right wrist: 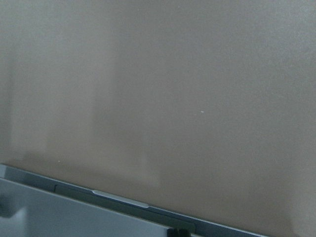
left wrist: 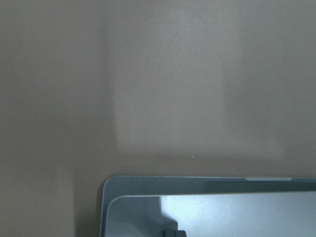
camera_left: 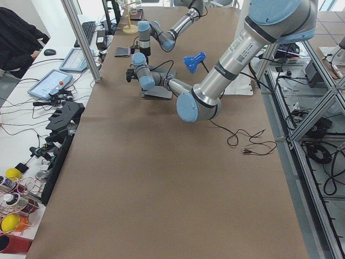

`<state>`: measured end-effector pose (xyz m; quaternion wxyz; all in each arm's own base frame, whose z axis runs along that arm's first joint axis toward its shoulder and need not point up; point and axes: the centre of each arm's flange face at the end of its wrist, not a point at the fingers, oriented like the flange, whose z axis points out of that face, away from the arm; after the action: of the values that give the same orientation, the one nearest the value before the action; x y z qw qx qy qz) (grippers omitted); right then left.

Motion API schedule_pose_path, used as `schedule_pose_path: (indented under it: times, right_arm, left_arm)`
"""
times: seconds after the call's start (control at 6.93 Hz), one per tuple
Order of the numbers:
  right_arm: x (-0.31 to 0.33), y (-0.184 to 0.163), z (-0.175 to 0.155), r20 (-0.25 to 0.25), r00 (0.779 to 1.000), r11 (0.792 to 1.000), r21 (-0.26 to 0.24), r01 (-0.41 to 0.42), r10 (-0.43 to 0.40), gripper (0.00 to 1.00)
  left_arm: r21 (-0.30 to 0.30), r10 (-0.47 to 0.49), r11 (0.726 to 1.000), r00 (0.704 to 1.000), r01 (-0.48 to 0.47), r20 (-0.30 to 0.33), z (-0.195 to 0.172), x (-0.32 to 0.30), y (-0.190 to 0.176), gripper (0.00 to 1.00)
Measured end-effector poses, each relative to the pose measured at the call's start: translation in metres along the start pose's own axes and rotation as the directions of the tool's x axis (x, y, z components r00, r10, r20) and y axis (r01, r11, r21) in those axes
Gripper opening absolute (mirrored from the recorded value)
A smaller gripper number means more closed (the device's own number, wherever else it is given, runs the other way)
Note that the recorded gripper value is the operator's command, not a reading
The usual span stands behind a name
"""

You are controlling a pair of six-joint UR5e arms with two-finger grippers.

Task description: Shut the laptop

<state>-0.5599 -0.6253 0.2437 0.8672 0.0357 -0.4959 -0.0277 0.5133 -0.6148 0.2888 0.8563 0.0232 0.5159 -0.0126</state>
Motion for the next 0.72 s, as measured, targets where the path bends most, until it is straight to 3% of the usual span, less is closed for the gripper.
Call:
schedule_pose_path:
  times: [0.43, 0.58, 0.72]
  right_arm:
    - [-0.002, -0.002, -0.001, 0.000, 1.000, 1.000, 0.008, 0.001, -0.001, 0.00]
    - [-0.005, -0.009, -0.015, 0.016, 1.000, 1.000, 0.016, 0.000, 0.000, 0.59]
    - [-0.003, -0.019, -0.041, 0.048, 0.999, 1.000, 0.013, -0.009, 0.009, 0.99]
  left_arm:
    - [0.019, 0.008, 1.000, 1.000, -0.008, 0.007, 0.003, 0.004, 0.001, 0.00]
    - [0.028, 0.010, 1.000, 1.000, -0.009, -0.008, -0.008, 0.009, -0.002, 0.27]
    - [0.020, 0.006, 1.000, 0.999, -0.006, -0.032, -0.032, 0.014, -0.005, 0.98]
